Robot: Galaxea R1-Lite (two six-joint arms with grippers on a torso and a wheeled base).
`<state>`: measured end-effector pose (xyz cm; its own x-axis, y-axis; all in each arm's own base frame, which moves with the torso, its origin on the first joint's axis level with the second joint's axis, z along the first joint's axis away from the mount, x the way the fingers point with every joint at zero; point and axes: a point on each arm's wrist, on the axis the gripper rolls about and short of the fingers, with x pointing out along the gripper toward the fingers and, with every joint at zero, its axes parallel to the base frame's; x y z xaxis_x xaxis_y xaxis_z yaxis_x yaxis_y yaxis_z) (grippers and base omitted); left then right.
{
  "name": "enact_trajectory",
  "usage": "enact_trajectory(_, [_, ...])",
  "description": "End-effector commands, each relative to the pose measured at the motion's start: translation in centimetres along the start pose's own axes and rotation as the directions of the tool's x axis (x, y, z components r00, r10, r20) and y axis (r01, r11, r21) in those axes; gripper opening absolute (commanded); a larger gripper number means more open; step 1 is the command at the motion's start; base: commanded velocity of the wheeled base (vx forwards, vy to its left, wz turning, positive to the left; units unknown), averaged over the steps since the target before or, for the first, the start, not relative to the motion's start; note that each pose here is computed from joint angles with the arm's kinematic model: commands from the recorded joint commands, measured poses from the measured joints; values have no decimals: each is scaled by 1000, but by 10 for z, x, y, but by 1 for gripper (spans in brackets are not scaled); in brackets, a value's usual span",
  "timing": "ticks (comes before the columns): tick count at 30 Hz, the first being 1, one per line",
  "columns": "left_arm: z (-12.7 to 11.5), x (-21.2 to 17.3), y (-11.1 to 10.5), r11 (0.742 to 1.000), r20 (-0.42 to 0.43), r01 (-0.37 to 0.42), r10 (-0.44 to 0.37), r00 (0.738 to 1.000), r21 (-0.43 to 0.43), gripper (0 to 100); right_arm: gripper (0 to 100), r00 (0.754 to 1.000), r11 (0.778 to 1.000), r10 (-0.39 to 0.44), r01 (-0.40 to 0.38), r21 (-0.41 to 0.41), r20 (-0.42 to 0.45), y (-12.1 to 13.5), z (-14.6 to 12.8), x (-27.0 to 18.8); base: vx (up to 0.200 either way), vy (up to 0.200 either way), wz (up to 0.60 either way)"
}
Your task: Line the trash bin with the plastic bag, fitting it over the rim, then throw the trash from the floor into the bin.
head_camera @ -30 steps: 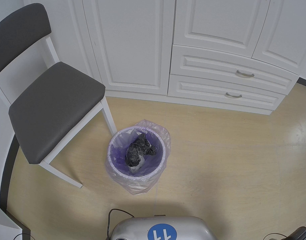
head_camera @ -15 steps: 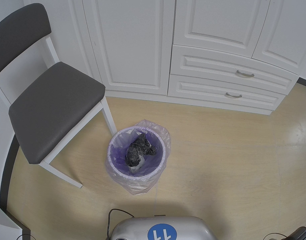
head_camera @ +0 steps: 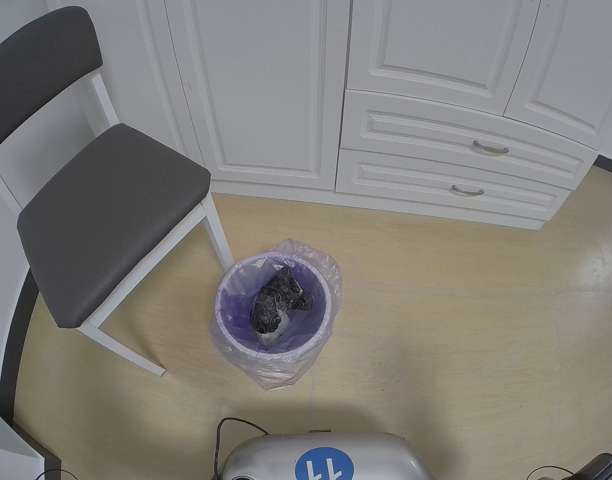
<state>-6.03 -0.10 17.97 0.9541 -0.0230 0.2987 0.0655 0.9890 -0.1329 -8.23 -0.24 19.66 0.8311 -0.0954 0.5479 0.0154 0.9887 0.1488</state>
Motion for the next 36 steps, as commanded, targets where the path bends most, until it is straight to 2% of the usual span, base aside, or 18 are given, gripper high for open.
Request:
enact_trajectory(1, [-28,-4,5,1000,-25,1,-1,1000,28,100,100,999,999,46,-46,-6,-28,0,-10,-1,0,0,0])
enact_trajectory(4, [-40,-1,7,998,-44,-11,14,999,70,100,100,998,999,43,-43,-7,-42,-1,-14,0,0,0,0])
enact_trajectory(6, [-59,4,11,995,-63,-57,62,996,88,100,100,998,999,34,-35,-25,-53,-1,-21,0,0,0,0])
enact_trajectory(10, [-96,7,16,994,-167,-72,86,982,88,100,100,999,995,39,-41,-93,-18,-3,-35,2,0,0,0])
enact_trajectory(12, [-96,7,16,994,-167,-72,86,982,88,100,100,999,995,39,-41,-93,-18,-3,-35,2,0,0,0])
enact_trajectory(13, [-103,6,18,993,-235,-96,110,966,68,100,100,999,987,38,-40,-156,-17,-5,-52,3,0,0,0])
enact_trajectory(15, [-103,6,18,994,-233,-102,108,966,38,100,100,999,984,37,-41,-174,-24,-6,-62,2,0,0,0])
enact_trajectory(18, [-104,5,18,993,-249,-108,115,962,43,100,100,999,983,32,-39,-177,-41,-8,-74,1,0,0,0])
enact_trajectory(21, [-105,5,19,989,-248,-122,140,959,85,100,100,998,983,30,-40,-178,-64,-9,-83,0,0,0,0])
enact_trajectory(26, [-106,5,18,990,-259,-108,129,957,94,100,100,994,983,27,-46,-176,-109,-9,-88,-1,0,0,0])
enact_trajectory(28, [-108,5,18,991,-281,-67,98,955,117,100,100,982,982,17,-52,-183,-189,-10,-96,-2,0,0,0])
enact_trajectory(29, [-108,5,18,991,-282,-62,93,955,120,100,100,981,981,16,-53,-184,-195,-10,-97,-2,0,0,0])
enact_trajectory(31, [-109,5,18,988,-288,-42,83,954,146,100,100,963,981,4,-57,-188,-270,-12,-104,-4,0,0,0])
enact_trajectory(32, [-109,5,18,988,-288,-42,83,954,146,100,100,963,981,4,-57,-188,-270,-12,-104,-4,0,0,0])
enact_trajectory(36, [-109,5,18,989,-290,-43,84,953,143,100,100,916,979,-14,-68,-191,-400,-13,-118,-9,0,0,0])
